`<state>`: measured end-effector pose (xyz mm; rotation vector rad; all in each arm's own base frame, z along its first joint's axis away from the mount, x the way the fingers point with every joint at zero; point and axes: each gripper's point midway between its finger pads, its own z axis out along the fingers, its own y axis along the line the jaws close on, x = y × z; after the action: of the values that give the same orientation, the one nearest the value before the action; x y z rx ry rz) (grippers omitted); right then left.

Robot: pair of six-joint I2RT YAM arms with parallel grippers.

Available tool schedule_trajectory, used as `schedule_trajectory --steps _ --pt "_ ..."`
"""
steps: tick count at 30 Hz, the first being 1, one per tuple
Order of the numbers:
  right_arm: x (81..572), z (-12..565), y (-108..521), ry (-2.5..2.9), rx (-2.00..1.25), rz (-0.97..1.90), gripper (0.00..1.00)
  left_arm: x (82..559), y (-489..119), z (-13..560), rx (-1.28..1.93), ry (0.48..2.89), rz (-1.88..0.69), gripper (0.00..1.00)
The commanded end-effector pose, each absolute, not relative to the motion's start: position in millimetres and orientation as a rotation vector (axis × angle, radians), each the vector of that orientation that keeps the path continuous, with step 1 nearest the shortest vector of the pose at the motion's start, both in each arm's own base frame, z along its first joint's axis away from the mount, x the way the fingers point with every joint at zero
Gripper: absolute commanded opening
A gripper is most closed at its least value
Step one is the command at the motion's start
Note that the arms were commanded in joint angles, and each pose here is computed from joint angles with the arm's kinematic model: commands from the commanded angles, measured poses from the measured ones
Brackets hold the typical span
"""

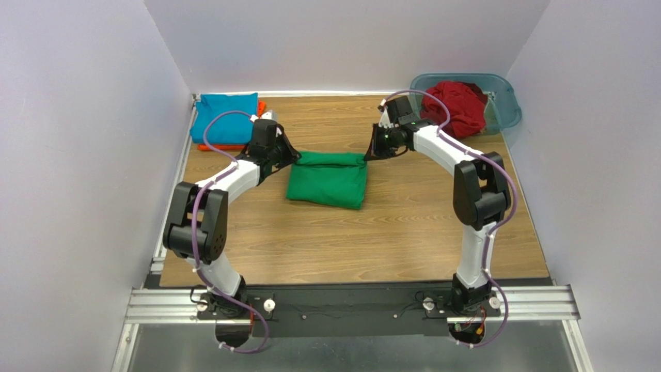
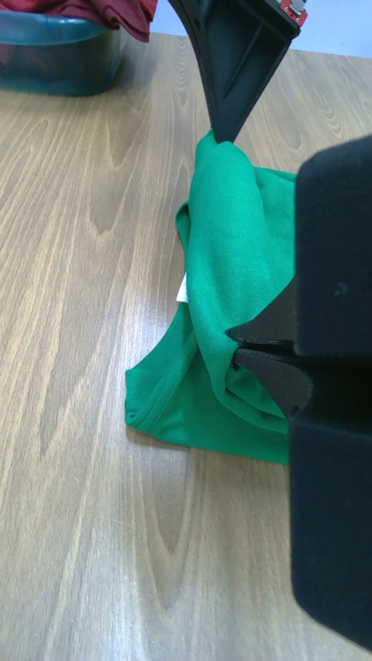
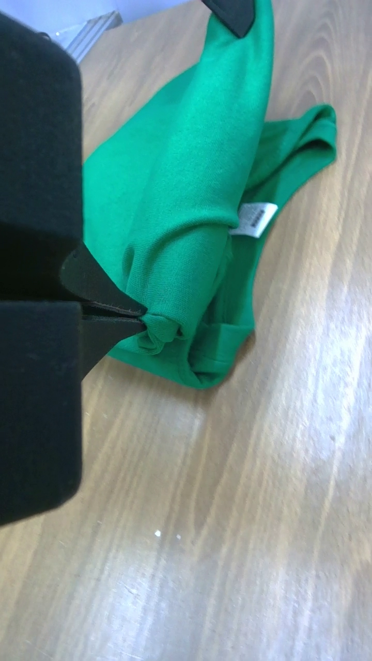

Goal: Fold and stack the t-shirts
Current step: Fold the tshirt

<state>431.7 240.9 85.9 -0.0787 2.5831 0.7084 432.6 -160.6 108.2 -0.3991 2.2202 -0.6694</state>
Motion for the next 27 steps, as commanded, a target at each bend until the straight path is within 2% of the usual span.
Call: schedule_trajectory --steps 1,4,6,7,9,11,12,13,14,18,19,23,27 --pt "450 74 230 2.584 -0.043 0.650 0.01 445 -159 110 -0.368 2.200 -0.664 0.00" --pt "455 64 232 2.600 -0.057 0.673 0.01 451 -154 106 -0.383 2.201 -0.647 0.02" --pt "460 64 235 2.596 -0.060 0.686 0.03 456 -154 105 -0.375 2.201 -0.646 0.18" --pt "462 65 235 2.590 -0.056 0.684 0.08 460 -155 109 -0.367 2.192 -0.651 0.33" --pt "468 74 236 2.570 -0.045 0.683 0.14 463 -155 116 -0.356 2.179 -0.656 0.48" --pt "469 91 238 2.535 -0.055 0.705 0.33 463 -155 131 -0.341 2.149 -0.664 0.62" --pt "470 107 238 2.504 -0.058 0.713 0.43 464 -154 137 -0.341 2.135 -0.654 0.73" --pt "468 114 239 2.492 -0.061 0.724 0.83 463 -152 142 -0.343 2.127 -0.650 0.79" --pt "466 121 239 2.480 -0.065 0.730 1.00 461 -150 155 -0.341 2.103 -0.648 0.82" --pt "444 143 238 2.459 -0.085 0.786 1.00 443 -148 179 -0.343 2.050 -0.673 0.89" --pt "435 146 241 2.460 -0.097 0.823 1.00 434 -151 174 -0.337 2.064 -0.683 0.95" --pt "403 153 258 2.456 -0.188 0.913 1.00 414 -168 186 -0.288 2.033 -0.753 0.97" --pt "384 152 284 2.455 -0.292 0.991 1.00 414 -191 183 -0.176 2.046 -0.855 0.97"
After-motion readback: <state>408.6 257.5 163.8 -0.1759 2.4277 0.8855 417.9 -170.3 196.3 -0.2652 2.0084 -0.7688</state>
